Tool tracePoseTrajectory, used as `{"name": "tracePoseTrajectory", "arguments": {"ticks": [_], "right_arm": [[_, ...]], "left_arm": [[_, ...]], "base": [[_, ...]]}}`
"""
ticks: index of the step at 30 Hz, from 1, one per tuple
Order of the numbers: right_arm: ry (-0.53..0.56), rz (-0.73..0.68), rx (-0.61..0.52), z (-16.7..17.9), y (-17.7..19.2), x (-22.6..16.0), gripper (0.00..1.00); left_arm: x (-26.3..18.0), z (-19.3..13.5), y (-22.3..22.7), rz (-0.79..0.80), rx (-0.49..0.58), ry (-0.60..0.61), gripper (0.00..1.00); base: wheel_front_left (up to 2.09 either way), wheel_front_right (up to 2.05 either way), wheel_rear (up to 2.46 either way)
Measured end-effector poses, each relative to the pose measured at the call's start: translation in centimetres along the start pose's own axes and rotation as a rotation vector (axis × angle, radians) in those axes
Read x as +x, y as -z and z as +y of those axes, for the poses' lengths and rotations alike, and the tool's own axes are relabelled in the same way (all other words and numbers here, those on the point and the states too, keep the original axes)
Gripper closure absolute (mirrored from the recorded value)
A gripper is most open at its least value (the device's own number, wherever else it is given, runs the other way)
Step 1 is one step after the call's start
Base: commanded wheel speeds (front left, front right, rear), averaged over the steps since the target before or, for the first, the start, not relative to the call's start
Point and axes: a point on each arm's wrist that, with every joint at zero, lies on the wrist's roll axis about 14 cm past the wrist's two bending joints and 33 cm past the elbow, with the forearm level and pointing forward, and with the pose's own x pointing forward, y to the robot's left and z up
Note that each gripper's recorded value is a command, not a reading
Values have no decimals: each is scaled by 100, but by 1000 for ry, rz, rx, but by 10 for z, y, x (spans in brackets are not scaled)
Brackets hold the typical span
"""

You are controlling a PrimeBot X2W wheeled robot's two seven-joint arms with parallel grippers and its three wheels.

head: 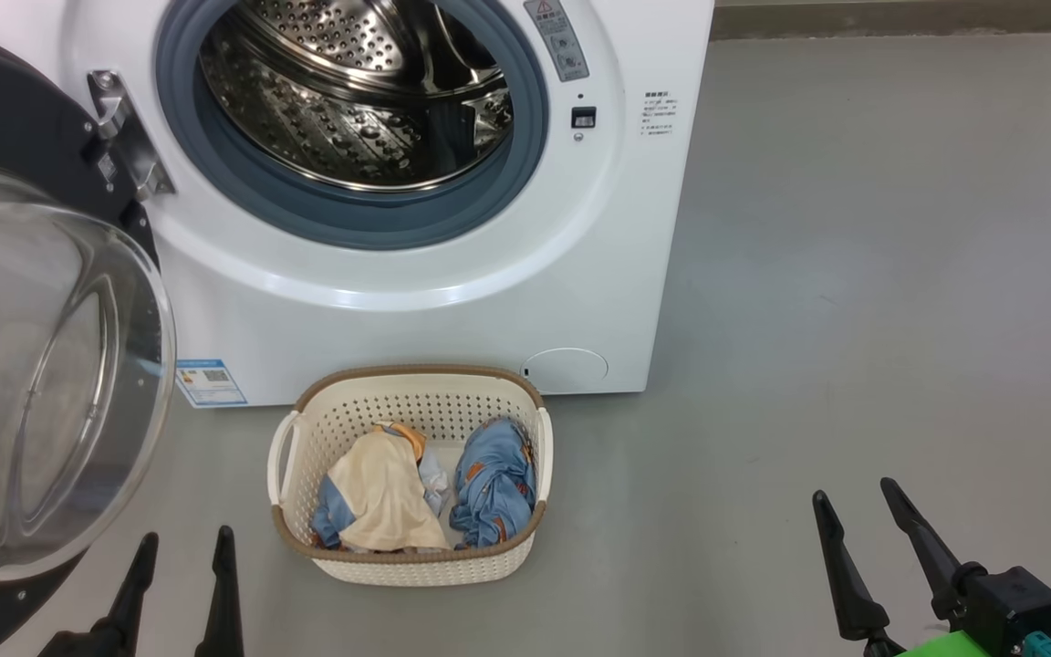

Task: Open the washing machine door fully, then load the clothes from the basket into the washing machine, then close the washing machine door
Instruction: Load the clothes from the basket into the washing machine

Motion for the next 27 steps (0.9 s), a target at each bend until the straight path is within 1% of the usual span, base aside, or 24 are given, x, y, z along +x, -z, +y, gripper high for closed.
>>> {"name": "tracePoseTrajectory", "arguments": {"ticks": [16,22,27], "right_arm": [[-5,-1,-7,0,-1,-1,0],[-7,5,-9,-1,1,0,0],[-9,14,-9,0,4,1,0]], "left_arm": [[-2,3,2,7,7,-9,0],[-3,5,6,20,5,-17,0],[-3,8,7,23,6,-26,0]], "base": [[6,-6,0],[93,-93,0],[169,-169,0]]}}
